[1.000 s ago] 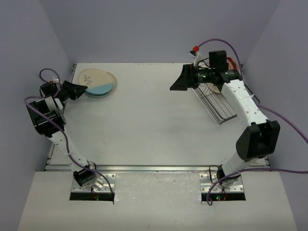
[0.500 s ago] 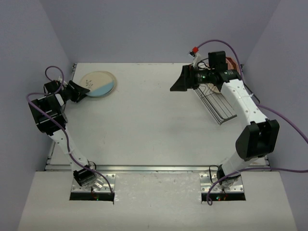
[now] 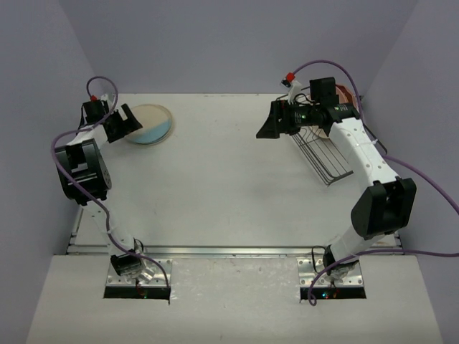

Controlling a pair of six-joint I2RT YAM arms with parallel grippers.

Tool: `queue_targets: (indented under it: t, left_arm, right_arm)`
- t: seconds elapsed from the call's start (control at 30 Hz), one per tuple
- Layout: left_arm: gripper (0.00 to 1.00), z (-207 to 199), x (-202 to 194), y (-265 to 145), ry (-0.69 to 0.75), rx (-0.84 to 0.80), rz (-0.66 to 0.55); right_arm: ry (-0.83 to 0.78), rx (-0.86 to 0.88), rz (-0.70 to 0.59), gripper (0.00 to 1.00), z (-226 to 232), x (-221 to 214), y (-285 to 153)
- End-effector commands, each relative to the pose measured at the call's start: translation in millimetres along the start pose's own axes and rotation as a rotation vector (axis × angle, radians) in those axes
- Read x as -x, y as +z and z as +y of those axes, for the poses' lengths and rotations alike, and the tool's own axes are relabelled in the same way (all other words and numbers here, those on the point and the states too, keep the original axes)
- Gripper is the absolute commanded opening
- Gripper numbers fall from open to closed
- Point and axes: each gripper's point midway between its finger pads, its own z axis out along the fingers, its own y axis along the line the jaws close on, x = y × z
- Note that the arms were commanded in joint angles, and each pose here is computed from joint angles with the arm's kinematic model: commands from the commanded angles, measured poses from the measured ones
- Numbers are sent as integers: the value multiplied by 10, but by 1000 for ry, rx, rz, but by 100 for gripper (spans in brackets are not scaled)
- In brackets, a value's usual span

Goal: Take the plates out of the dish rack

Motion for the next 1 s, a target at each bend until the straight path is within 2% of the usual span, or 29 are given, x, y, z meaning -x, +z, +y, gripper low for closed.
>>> queue_targets:
  t: [0.0,0.1,0.23,0.3,0.43,0.53,0.6,0.7,0.87,0.97]
  left_arm:
    - [92,-190,319,-217,183,94,-74]
    - [100,-240,357,-275,192,89,-75]
    - [100,-233,471,-463,233,143,-116]
    - [100,-125,549,-625,269,240,-158]
    - [100,-61,662,-904,331,325,-226]
    - [100,-143,667,-1113,376,326,-263]
    - [100,-288,634,-1191,411,272,-281]
    - [100,-697,471,-1339,474,71,-293]
    - [100,-1381,27,-1536,570,-189,-250]
    - [94,-1861,-364,-1606,647,-330,-202]
  right_arm:
    - [-70,-59,-22,99,-59,114,-69]
    - [-90,-97,-20,99,-120,116,-92]
    - [-119,-165,-16,99,-222,107,-139]
    - [-138,-215,-18,99,-299,102,-180]
    - [-143,-283,-28,99,-439,108,-277]
    - [-137,-322,-42,99,-530,142,-346]
    - [-127,-357,-56,99,-620,182,-412]
    - [-93,-420,-112,99,-862,297,-658]
    - [-77,-526,-162,99,-1277,435,-1015]
    - [-135,-614,-166,99,-1509,516,-1215]
